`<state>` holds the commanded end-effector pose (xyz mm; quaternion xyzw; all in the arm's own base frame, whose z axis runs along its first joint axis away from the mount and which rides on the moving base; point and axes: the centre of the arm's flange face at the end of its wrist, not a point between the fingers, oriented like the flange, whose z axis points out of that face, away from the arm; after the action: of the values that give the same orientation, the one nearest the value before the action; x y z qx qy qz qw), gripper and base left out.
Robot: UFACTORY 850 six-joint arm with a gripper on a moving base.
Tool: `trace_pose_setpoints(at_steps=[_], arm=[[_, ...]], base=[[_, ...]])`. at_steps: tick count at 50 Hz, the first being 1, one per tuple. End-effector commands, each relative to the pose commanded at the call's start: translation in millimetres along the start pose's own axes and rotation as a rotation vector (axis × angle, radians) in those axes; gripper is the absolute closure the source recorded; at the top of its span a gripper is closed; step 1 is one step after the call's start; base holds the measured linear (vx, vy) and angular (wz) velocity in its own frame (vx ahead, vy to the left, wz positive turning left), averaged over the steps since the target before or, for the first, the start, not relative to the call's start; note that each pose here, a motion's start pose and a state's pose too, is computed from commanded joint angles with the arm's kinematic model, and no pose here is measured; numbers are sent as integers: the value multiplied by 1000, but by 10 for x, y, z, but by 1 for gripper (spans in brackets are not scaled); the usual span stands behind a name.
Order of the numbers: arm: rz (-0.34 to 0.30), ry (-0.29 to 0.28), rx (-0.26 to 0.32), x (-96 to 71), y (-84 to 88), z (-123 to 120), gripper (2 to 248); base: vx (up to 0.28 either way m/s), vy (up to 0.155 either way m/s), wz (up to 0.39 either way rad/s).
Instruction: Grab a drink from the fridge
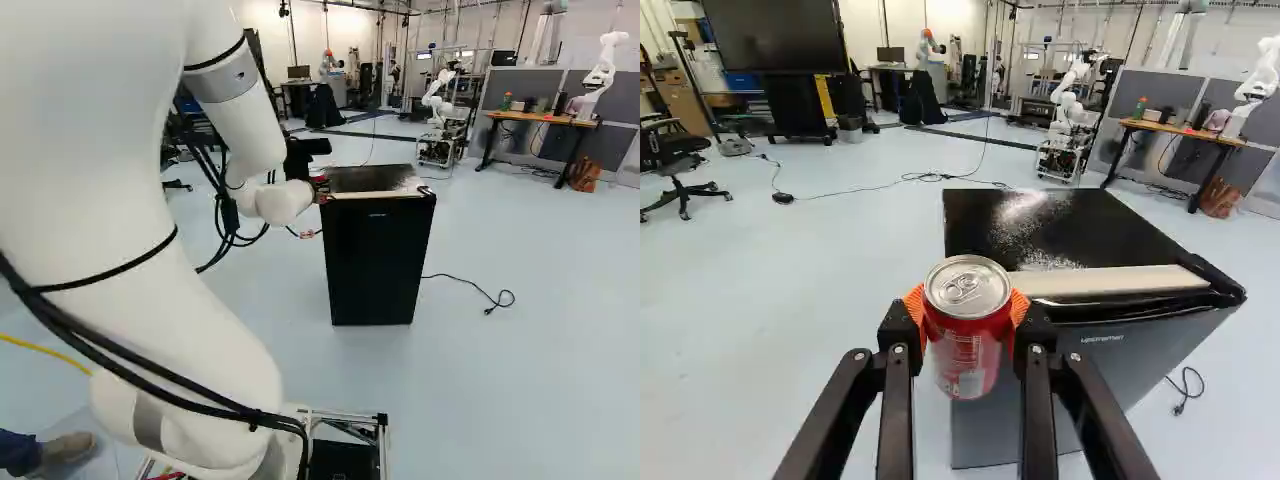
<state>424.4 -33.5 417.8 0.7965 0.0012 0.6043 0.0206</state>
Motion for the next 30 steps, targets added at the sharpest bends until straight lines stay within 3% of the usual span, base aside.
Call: trace_pose_setpoints(at_steps=[30], arm=[[17, -34, 20, -484, -217, -792, 152]], base=[[0, 0, 0]])
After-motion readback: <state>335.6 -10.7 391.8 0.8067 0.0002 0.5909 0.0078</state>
